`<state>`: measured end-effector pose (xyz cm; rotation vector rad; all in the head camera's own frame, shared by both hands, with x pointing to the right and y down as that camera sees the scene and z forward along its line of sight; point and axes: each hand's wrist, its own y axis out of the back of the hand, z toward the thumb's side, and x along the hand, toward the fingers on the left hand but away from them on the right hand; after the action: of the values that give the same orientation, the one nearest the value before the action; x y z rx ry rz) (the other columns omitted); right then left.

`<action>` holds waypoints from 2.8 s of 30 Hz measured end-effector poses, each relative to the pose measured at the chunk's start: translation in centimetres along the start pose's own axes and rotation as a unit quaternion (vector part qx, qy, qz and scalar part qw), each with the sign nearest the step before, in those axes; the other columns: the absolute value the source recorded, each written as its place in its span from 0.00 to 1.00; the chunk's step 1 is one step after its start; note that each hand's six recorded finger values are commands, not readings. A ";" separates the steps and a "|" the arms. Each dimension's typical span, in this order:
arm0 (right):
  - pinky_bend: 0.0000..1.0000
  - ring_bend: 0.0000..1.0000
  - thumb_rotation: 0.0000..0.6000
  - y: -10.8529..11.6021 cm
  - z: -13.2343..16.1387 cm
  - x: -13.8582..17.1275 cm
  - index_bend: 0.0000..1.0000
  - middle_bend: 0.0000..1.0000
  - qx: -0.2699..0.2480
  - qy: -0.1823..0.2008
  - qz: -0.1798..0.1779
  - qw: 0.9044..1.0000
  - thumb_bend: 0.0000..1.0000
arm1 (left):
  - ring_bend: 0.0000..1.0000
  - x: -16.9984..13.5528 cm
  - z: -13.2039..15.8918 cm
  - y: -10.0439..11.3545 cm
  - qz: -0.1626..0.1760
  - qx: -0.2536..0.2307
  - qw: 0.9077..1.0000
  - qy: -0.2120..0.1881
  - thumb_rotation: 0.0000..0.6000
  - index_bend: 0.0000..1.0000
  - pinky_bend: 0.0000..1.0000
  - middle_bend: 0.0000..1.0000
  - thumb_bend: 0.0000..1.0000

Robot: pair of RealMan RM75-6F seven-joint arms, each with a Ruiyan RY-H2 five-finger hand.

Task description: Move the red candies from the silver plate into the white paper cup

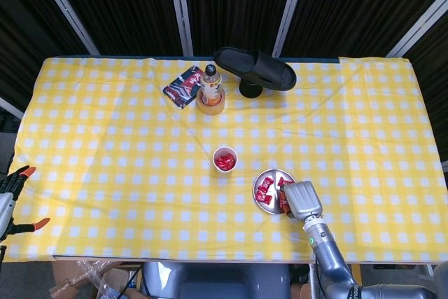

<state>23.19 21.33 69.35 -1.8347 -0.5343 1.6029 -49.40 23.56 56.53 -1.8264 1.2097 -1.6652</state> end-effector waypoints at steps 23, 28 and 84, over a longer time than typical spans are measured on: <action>0.98 0.93 1.00 9.2 3.3 0.8 0.57 0.82 0.001 0.058 -0.102 0.993 0.45 | 0.00 0.1 0.0 0.0 -0.005 -0.005 1.000 0.001 1.00 0.00 0.00 0.00 0.04; 0.98 0.93 1.00 12.1 5.1 0.1 0.57 0.82 -0.013 0.084 -0.122 0.989 0.45 | 0.00 0.2 -0.1 -0.1 -0.006 -0.007 1.000 0.003 1.00 0.00 0.00 0.00 0.04; 0.98 0.93 1.00 11.9 12.1 -8.4 0.31 0.82 -0.033 0.124 -0.105 0.986 0.45 | 0.00 0.7 -0.6 0.1 -0.022 -0.031 0.999 0.018 1.00 0.00 0.00 0.00 0.04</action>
<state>8.60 9.55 66.51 -1.9213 -0.6489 1.2108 -50.03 23.11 56.99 -1.8801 1.2579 -1.7095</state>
